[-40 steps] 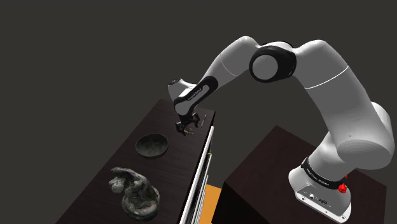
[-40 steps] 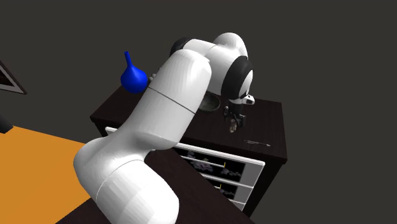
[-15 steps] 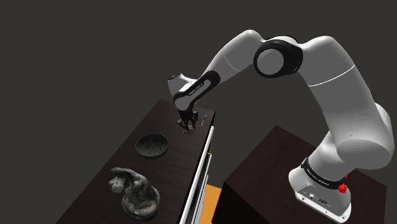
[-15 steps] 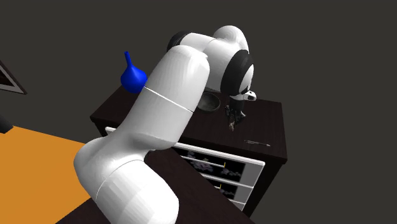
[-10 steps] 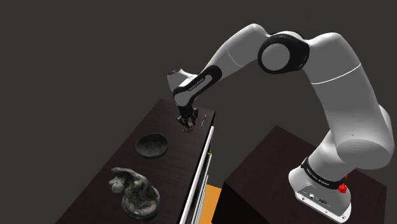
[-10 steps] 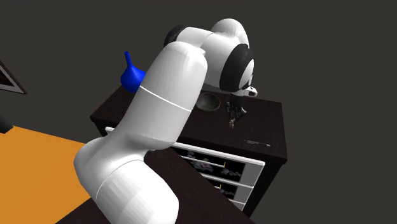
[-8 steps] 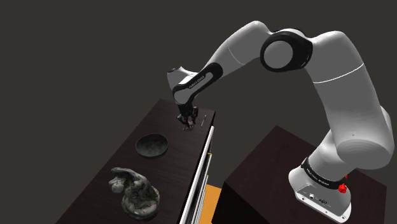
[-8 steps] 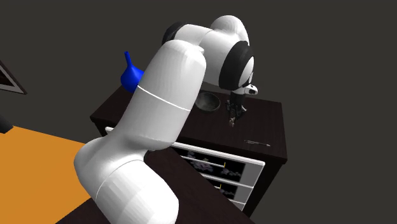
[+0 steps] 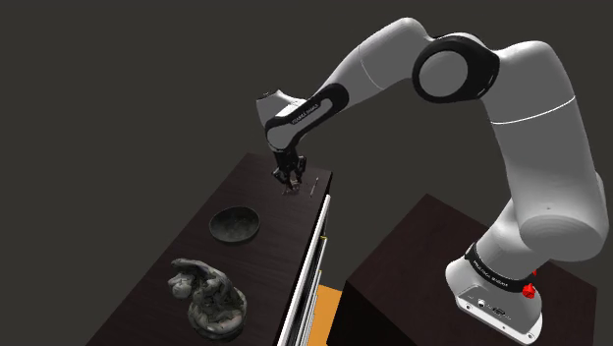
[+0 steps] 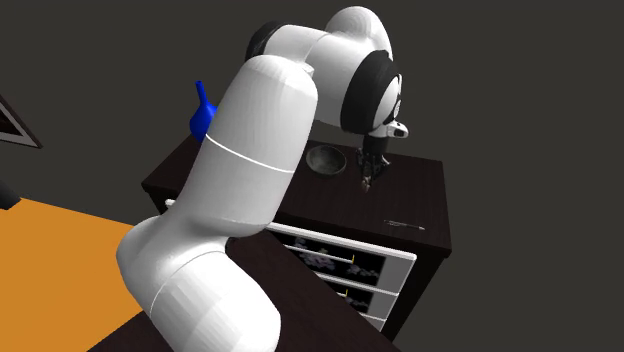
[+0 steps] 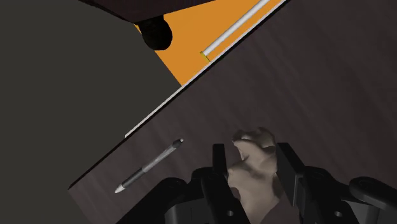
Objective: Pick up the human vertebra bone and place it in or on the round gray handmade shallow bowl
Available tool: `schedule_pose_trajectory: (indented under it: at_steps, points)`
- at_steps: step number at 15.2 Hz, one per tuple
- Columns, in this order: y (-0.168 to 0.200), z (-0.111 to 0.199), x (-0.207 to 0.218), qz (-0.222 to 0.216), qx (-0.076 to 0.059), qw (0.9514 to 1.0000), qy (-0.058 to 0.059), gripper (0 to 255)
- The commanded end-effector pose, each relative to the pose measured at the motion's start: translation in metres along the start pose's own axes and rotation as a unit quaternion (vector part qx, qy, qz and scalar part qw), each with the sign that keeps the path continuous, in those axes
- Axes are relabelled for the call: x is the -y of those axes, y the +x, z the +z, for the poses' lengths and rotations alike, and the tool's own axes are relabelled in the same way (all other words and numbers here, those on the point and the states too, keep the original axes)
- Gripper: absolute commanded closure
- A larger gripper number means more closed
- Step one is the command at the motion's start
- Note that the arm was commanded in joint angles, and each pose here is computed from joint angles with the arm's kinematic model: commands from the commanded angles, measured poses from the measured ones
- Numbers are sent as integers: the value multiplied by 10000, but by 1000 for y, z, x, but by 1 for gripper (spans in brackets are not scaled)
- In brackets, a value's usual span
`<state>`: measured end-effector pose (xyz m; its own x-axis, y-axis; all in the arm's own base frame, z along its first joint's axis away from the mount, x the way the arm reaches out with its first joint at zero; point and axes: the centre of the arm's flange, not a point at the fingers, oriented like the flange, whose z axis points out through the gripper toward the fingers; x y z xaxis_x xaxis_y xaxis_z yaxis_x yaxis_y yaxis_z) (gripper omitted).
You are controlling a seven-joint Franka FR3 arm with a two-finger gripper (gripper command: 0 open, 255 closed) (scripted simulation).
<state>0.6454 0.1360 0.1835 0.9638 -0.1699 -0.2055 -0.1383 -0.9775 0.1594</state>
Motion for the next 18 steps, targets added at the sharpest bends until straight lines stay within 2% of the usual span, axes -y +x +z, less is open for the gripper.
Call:
schedule_pose_trajectory:
  at_steps: [1,7,18]
  points:
    - [-3,-11,-3,0,2,10000,-1,255]
    - [-8,-39,-7,0,2,10000,-1,255]
    - [-17,-59,136,0,2,10000,-1,255]
